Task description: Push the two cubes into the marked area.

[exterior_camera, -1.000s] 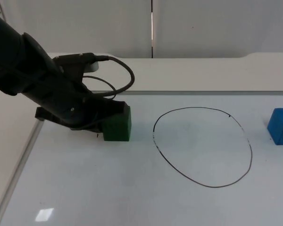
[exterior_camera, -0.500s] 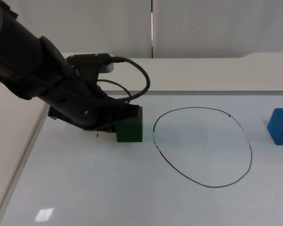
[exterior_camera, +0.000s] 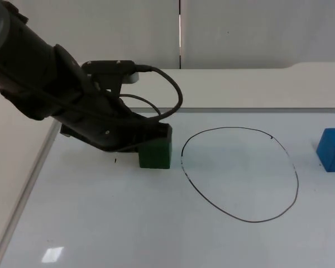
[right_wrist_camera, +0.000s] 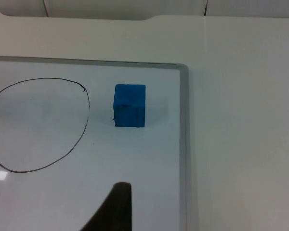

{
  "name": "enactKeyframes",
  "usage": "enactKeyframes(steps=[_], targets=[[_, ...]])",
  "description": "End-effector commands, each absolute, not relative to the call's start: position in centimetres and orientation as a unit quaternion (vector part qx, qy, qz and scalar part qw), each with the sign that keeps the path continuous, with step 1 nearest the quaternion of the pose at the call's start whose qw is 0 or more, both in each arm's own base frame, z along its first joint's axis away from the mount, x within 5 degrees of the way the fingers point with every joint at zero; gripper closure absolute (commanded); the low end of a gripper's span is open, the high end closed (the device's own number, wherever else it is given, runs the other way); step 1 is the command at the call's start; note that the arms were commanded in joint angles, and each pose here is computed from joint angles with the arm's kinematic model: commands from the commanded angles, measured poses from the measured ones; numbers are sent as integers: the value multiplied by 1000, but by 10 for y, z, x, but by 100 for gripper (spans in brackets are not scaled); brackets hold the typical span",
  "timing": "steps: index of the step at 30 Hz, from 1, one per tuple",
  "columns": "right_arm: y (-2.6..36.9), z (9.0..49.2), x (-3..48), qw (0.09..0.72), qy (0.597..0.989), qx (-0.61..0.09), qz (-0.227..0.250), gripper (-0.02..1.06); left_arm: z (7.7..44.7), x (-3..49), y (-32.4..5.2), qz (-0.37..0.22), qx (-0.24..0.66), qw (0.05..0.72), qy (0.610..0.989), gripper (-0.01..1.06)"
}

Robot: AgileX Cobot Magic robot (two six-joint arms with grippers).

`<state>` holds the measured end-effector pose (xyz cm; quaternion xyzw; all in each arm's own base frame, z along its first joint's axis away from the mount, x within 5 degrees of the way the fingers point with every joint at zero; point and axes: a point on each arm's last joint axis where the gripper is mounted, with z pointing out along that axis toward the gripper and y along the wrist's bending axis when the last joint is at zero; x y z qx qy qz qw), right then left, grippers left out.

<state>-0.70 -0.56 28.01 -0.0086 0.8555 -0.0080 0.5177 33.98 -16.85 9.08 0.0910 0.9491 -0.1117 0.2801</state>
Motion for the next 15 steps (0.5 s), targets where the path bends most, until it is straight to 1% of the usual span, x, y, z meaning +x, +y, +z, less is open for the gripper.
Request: enactKeyframes(steps=[1,8,15], targets=[[-6,280,-7,521,853,-8,-12,-1,92,339,-175,-108,95,293,945,103],[-6,280,-7,521,853,-8,-12,-1,93,335,-184,-109,107,298,942,103],[-6,280,-7,521,853,-8,-12,-1,93,335,-185,-109,108,298,942,103]])
